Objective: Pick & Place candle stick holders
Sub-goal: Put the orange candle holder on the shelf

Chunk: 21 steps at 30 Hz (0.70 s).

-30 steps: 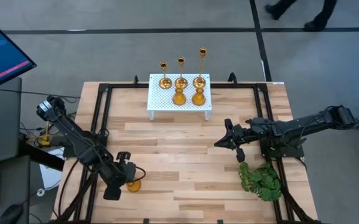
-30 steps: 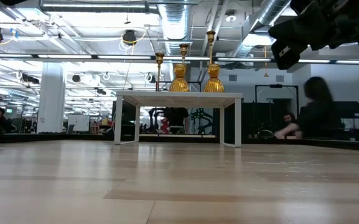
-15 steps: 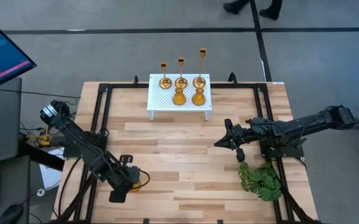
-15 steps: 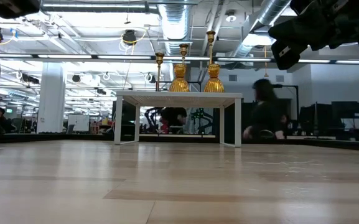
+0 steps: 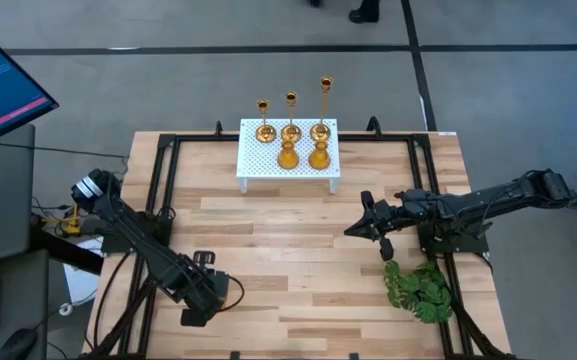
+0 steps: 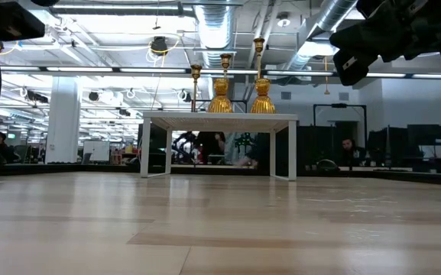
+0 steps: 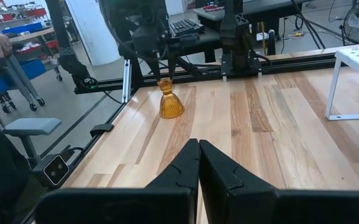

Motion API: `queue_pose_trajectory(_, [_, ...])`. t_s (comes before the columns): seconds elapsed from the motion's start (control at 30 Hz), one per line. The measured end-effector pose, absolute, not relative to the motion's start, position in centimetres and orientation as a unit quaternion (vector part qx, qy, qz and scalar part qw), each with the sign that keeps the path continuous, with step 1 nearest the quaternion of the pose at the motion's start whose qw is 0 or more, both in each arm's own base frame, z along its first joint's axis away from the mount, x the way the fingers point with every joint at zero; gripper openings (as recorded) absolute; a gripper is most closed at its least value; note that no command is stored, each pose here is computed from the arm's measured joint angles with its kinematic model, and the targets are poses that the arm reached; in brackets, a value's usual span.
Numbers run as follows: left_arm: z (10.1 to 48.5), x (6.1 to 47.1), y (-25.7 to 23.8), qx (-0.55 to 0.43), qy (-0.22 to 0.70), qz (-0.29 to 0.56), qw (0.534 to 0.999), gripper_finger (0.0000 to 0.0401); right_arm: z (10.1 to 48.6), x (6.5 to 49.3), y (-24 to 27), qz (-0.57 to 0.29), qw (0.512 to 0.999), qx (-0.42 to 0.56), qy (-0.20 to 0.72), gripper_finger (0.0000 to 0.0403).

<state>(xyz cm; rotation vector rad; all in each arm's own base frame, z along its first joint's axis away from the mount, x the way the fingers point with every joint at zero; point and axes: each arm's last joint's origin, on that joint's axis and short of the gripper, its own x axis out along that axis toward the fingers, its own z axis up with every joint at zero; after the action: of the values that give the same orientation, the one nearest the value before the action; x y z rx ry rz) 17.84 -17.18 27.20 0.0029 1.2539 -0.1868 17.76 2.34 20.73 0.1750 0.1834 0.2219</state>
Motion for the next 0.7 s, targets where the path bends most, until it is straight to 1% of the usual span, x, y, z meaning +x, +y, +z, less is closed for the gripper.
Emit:
queue_pose_trajectory(0.23, [27.12,17.92,-16.93,0.024,0.572,-0.057,0.818,0.0129,20.73,17.76,2.34,0.110,0.986,0.087,0.091,0.0000])
queue_pose_trajectory(0.4, [27.12,17.92,-16.91,0.023,0.571,-0.052,0.819,0.0115,20.73,17.76,2.35,0.110,0.986,0.088,0.091,0.0000])
queue_pose_trajectory(0.7, [27.11,17.89,-16.94,-0.001,0.576,-0.042,0.816,0.0113,20.58,17.73,2.35,0.111,0.985,0.088,0.099,0.0000])
